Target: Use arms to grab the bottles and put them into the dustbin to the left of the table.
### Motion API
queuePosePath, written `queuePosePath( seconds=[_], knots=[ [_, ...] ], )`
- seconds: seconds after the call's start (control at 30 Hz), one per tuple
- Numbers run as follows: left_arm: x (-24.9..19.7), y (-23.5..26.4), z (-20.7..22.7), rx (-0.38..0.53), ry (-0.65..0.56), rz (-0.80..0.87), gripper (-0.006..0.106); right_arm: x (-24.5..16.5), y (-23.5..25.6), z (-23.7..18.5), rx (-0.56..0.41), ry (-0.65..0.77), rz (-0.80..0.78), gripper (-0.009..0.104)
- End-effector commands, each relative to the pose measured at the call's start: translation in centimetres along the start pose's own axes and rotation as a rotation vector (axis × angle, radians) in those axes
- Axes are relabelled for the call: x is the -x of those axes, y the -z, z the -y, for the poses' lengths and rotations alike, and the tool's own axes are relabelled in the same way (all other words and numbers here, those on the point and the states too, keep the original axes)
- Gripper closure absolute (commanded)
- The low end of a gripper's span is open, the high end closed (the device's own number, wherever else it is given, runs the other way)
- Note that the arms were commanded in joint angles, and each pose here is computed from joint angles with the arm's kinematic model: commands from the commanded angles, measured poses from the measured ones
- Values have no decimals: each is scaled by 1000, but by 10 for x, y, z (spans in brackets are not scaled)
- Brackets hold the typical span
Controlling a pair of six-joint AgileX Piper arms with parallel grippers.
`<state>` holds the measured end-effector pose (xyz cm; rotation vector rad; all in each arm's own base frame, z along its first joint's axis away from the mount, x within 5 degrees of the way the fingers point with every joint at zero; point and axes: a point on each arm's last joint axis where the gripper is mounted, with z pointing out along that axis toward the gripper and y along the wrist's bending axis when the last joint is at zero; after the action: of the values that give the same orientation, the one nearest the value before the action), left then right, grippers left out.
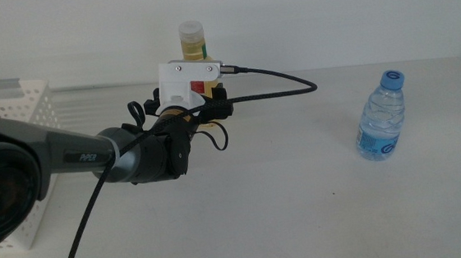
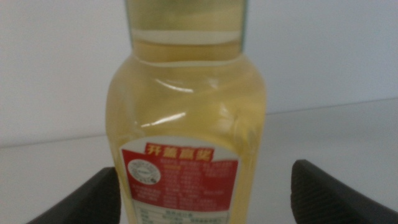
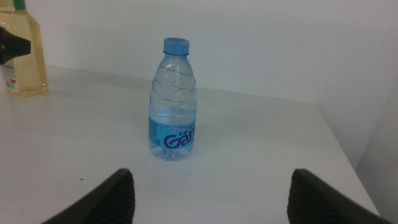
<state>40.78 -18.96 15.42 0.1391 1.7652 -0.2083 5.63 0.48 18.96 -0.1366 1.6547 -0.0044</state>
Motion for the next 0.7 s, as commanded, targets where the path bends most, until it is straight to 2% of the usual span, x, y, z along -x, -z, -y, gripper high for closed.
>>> queuePosePath(
  seconds=[0.0, 0.27, 0.4, 0.67],
  knots=[
    [41, 1, -1, 7, 18, 160, 10, 12, 3, 2, -22, 10, 117, 31],
    [45, -2, -15, 26, 1, 178, 10, 12, 3, 2, -22, 10, 117, 31],
    [45, -3, -17, -31, -24, 170, 10, 12, 3, 2, -22, 10, 117, 31],
    [40, -14, -36, -167, 71, 143, 10, 12, 3, 2, -22, 10, 117, 31]
  ],
)
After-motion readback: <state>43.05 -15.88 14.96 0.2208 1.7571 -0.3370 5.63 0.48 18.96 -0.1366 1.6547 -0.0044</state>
